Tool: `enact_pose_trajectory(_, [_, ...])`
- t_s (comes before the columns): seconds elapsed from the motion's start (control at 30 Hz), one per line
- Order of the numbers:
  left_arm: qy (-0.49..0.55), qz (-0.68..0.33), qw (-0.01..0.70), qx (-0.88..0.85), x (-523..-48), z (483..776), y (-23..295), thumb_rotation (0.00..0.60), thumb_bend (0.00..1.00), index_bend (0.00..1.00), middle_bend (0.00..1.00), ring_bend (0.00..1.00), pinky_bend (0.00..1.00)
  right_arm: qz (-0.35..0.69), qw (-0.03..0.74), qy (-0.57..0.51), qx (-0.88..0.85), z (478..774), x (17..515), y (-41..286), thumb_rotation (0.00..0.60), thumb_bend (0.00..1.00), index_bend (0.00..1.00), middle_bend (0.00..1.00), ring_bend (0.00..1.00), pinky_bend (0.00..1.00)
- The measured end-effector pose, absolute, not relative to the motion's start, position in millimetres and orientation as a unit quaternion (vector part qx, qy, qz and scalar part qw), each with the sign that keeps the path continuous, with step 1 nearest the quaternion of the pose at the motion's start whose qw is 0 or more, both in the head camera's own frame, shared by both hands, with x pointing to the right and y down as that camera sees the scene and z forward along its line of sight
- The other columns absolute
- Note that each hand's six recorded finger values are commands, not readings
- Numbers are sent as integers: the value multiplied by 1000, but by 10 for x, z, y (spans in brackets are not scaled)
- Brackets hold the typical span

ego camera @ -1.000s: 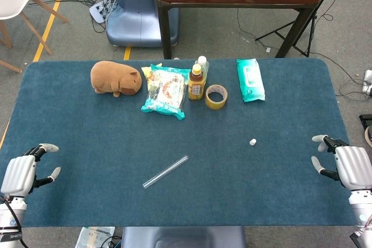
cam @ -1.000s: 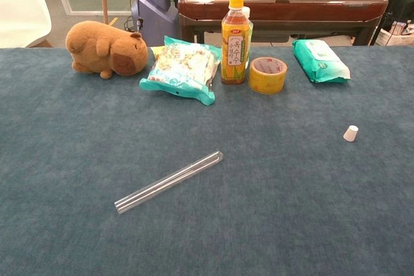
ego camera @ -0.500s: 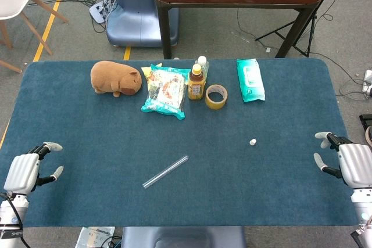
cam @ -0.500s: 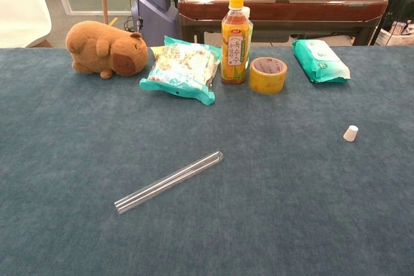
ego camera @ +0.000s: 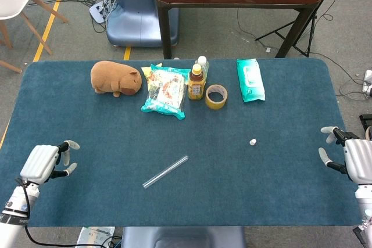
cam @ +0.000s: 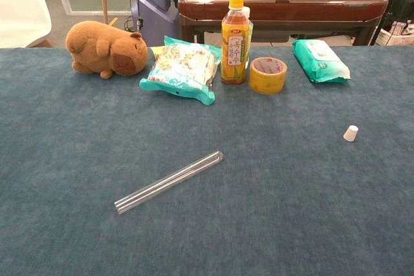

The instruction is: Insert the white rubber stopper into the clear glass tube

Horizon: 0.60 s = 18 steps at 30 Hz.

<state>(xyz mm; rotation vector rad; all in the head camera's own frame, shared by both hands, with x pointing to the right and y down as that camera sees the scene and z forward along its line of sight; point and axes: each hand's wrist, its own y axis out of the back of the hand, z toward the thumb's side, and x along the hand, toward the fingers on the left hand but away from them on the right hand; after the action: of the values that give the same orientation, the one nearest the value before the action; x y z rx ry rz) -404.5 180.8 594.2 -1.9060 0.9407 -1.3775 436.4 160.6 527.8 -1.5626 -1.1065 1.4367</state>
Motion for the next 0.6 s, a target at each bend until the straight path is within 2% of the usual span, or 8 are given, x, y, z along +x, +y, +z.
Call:
enact_pose_trajectory(0.23, [270, -499, 300, -767, -3683, 6108, 1608, 600, 377, 420, 920, 980, 984, 565, 373, -431, -596, 5230, 4340, 1488, 600, 338, 347, 514, 509, 673])
enact_pose_trajectory(0.43, [182, -470, 287, -815, -3228, 6227, 1487, 600, 454, 403, 938, 1000, 998, 567, 374, -436, -590, 5168, 4305, 1394, 600, 338, 347, 537, 550, 673])
enact_pose_trajectory(0.5, [152, -460, 288, -826, -3058, 6260, 1460, 600, 484, 378, 946, 1000, 999, 568, 374, -438, -588, 5156, 4305, 1385, 600, 339, 347, 546, 567, 673])
enact_pose_trajectory(0.6, [117, -448, 287, -839, -2841, 6318, 1452, 600, 532, 288, 941, 1000, 1000, 571, 371, -439, -585, 5154, 4319, 1385, 600, 339, 347, 553, 576, 674])
